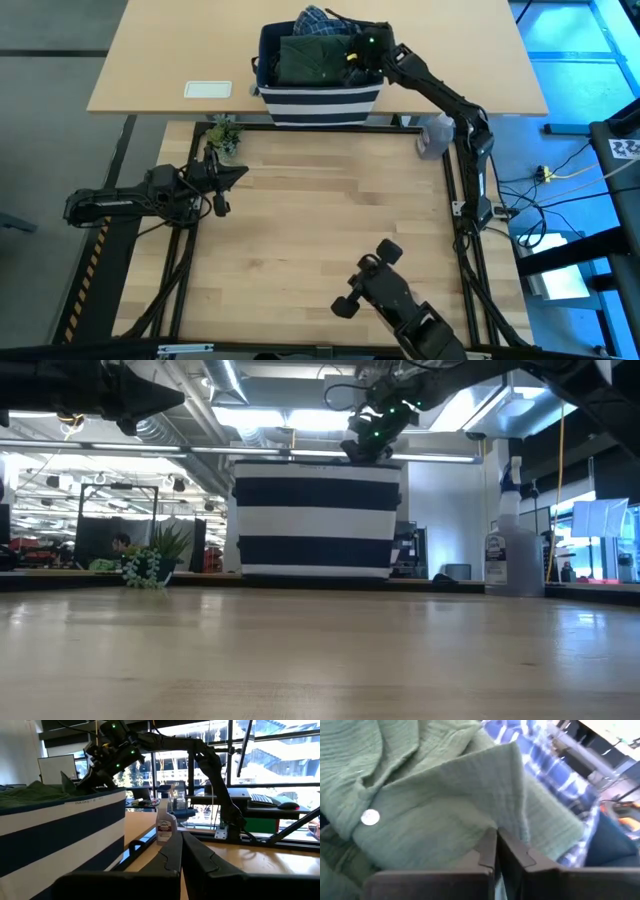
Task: Fold Laundry from Bin
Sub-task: Fold the green polo shirt
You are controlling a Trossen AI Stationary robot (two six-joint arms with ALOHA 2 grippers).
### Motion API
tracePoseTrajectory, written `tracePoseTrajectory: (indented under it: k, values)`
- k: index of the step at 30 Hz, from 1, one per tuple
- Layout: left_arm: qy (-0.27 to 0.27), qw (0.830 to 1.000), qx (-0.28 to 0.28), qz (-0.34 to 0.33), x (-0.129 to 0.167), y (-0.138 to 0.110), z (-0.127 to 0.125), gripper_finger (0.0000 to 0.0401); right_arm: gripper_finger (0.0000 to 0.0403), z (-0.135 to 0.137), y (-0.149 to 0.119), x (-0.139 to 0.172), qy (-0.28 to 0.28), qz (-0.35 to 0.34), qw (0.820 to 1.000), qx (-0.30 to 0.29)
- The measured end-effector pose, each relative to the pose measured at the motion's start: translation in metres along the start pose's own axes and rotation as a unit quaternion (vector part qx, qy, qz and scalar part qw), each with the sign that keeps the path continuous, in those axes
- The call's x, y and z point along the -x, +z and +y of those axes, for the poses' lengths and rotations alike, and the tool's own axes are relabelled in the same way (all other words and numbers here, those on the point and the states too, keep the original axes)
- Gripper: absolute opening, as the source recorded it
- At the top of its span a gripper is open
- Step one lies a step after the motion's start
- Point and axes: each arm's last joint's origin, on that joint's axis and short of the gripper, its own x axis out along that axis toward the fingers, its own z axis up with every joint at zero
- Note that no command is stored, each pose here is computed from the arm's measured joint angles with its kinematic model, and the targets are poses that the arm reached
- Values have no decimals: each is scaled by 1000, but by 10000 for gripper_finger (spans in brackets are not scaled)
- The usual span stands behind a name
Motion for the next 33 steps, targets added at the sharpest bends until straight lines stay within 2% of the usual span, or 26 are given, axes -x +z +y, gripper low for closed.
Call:
tracePoseTrajectory:
  k: [3, 6, 12, 17, 22, 27, 30, 33]
  values:
    - [0, 1000, 0, 0, 0, 0, 0, 0, 4, -4, 18, 14, -13, -23, 1000, -1]
    - [0, 1000, 0, 0, 0, 0, 0, 0, 3, -6, 45, 43, -19, -60, 998, -2]
    - [6, 1000, 0, 0, 0, 0, 0, 0, 1, 9, 85, 112, -13, -147, 989, 18]
    - [18, 1000, -1, 1, 0, 0, 1, 0, 1, 27, 110, 185, 4, -221, 975, 30]
    - [19, 999, -25, 2, 0, 0, 1, 0, 1, 49, 119, 245, 44, -265, 962, 45]
    - [22, 999, -26, 2, 0, 0, 1, 0, 0, 82, 119, 293, 119, -287, 948, 64]
    - [28, 999, -26, 3, 0, 0, 2, 0, 0, 105, 119, 322, 170, -312, 931, 77]
    - [28, 999, -26, 3, 0, 0, 2, 0, 0, 125, 118, 352, 198, -337, 916, 96]
